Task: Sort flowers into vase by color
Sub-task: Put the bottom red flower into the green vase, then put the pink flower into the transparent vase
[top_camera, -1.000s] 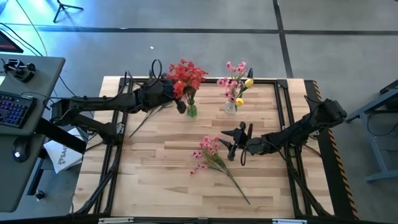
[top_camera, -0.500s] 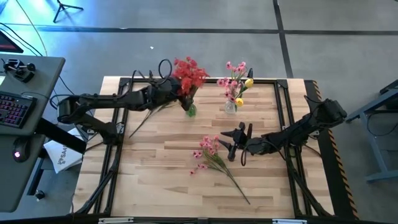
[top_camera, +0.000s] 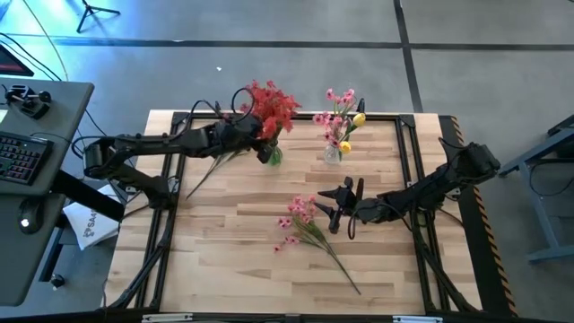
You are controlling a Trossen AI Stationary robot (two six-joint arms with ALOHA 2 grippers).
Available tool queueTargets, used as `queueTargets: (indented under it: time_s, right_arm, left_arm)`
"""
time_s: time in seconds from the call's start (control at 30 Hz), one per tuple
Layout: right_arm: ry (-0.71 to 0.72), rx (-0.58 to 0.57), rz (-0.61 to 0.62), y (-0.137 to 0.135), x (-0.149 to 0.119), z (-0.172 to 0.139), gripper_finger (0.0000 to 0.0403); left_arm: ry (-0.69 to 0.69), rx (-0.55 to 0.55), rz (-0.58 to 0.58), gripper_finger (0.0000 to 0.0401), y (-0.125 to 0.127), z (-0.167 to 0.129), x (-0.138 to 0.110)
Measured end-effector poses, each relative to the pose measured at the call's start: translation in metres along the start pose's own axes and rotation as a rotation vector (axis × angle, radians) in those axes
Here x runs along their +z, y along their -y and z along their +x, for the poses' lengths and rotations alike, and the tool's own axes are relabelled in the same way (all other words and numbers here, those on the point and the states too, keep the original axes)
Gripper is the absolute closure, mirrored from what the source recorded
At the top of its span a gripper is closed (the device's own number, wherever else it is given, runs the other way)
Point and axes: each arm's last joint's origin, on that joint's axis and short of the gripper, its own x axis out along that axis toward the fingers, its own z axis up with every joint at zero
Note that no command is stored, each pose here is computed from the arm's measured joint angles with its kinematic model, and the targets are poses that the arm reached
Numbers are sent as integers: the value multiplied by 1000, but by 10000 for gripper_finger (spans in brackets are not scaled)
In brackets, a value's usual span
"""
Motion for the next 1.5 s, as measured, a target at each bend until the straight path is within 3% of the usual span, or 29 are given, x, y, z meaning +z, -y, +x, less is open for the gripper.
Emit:
queueTargets:
  time_s: [0.47, 0.67, 0.97, 1.2, 1.33, 1.5]
  right_arm:
    - [-13, 48, 17, -1, 0, 0, 227]
    - [-19, 46, 11, -1, -1, 0, 227]
    - [-77, 53, -21, 0, -7, 0, 227]
    - [-212, 270, -55, -19, -5, -3, 227]
    - [-397, 242, -114, -38, -1, -10, 227]
    - [-528, 193, -62, -53, 5, -22, 227]
  left_arm:
    - [-118, 16, 37, 264, 11, 24, -23]
    - [-194, -9, 115, 263, 9, 16, -27]
    - [-224, -26, 106, 259, 7, -22, -22]
    - [-181, -158, 126, 259, 42, -63, -27]
    - [-163, -228, 189, 259, 71, -83, -40]
    - [-136, -240, 254, 259, 101, -103, -61]
